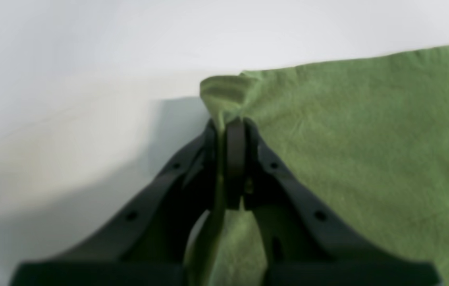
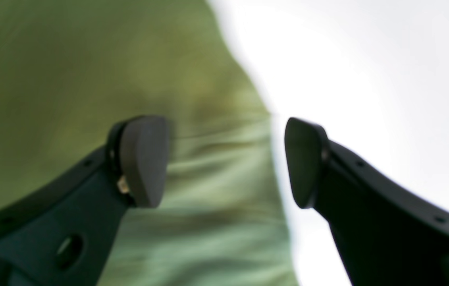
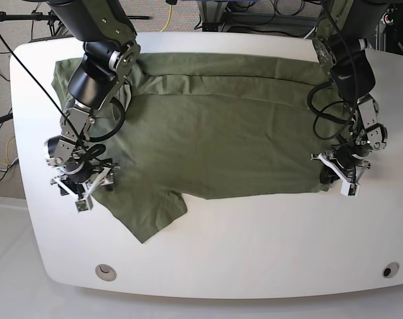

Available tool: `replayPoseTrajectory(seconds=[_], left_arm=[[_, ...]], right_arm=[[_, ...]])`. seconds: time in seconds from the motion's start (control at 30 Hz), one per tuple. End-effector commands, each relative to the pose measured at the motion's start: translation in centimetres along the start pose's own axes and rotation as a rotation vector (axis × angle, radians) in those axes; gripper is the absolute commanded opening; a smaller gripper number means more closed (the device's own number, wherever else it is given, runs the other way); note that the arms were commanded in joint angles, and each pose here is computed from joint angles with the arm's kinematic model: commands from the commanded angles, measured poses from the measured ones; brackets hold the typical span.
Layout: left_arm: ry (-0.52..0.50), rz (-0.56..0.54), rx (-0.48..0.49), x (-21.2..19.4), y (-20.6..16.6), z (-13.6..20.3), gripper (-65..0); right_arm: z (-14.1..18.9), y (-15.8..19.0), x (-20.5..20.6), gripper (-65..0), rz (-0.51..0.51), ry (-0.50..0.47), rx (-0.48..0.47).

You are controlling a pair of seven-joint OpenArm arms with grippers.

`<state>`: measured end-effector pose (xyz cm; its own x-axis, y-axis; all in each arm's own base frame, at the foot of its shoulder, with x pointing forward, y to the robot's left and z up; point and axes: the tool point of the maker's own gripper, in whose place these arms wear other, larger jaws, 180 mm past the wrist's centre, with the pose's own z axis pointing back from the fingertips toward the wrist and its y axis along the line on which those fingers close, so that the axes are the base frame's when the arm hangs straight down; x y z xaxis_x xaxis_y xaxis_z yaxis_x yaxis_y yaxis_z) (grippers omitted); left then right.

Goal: Fold the T-shirt properly
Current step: 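Adjust the right gripper's grip on the shirt edge by the sleeve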

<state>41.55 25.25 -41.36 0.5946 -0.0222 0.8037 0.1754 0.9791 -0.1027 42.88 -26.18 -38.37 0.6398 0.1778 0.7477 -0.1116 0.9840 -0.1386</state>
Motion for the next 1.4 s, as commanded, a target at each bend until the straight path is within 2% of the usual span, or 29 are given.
replayPoseTrajectory(seconds=[0.0, 0.1, 0.27, 0.53, 1.13, 1.37], left_arm=[[-0.045, -0.018, 0.017, 2.1, 0.9, 0.3, -63.1], [-0.045, -0.019, 0.019, 2.1, 0.9, 0.3, -63.1], [-0.044, -0.02, 0.019, 2.1, 0.9, 0.3, -63.1], [-0.044, -0.02, 0.019, 2.1, 0.9, 0.3, -63.1], [-0.043, -0.019, 0.019, 2.0, 0.9, 0.3, -63.1], [-0.043, -0.019, 0.019, 2.0, 0.9, 0.3, -63.1]], right_arm=[[0.2, -2.7, 2.8, -21.3, -0.078, -0.078, -0.042], [0.2, -5.0, 2.8, -21.3, -0.154, -0.08, -0.061], [-0.7, -6.0, 2.1, -21.3, -0.286, -0.071, -0.028], [-1.6, -5.9, 0.3, -21.3, -0.369, -0.006, 0.025], [-2.2, -2.9, -2.2, -21.3, -0.397, 0.124, 0.091], [-2.4, -1.7, -2.4, -21.3, -0.398, 0.138, 0.112]])
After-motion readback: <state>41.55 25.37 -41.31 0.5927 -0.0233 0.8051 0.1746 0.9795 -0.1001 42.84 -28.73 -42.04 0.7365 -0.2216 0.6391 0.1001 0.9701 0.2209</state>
